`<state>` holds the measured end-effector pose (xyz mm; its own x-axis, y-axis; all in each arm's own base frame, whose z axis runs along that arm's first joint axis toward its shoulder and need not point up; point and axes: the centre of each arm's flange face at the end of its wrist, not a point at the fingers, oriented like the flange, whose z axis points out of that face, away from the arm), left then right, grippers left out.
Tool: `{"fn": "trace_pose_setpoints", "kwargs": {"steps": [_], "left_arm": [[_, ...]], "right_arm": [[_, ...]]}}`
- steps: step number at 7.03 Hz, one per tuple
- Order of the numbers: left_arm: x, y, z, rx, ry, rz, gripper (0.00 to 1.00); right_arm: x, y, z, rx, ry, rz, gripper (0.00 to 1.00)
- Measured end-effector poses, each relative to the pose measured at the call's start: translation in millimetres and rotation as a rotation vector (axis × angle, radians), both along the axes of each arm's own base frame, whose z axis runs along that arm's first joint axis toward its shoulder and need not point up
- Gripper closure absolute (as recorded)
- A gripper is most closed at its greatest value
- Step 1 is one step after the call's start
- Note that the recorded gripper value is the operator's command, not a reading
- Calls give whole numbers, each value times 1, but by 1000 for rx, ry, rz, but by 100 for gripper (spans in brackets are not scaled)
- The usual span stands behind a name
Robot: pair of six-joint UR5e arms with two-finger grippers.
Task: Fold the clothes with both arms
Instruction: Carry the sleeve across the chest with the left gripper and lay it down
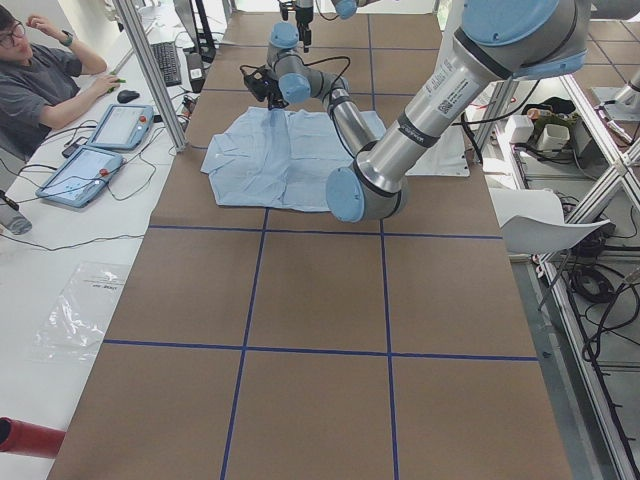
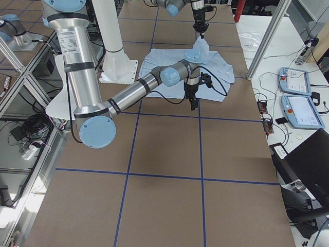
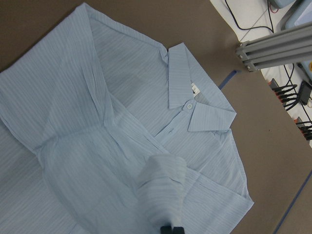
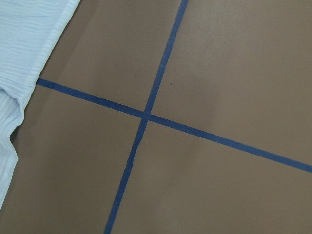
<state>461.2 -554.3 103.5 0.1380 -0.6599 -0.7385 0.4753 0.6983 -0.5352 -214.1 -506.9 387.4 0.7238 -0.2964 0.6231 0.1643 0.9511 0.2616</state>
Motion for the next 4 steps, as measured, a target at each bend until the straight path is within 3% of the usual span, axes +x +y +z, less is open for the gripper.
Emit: {"fn": "trace_pose_setpoints", "kwargs": {"steps": [1, 2, 3, 4], "left_arm": [[55, 2, -3, -22, -4, -13, 100], [101, 4, 1, -40, -13, -25, 7], [139, 11, 10, -36, -21, -24, 0], [164, 21, 18, 9, -21, -3, 0]], "right_arm": [[-1, 0, -1, 1, -2, 0, 0], [-1, -1, -3, 2, -4, 1, 0], [-2, -1, -6, 2, -8, 4, 0], [-3, -2, -8, 0, -12, 8, 0]]}}
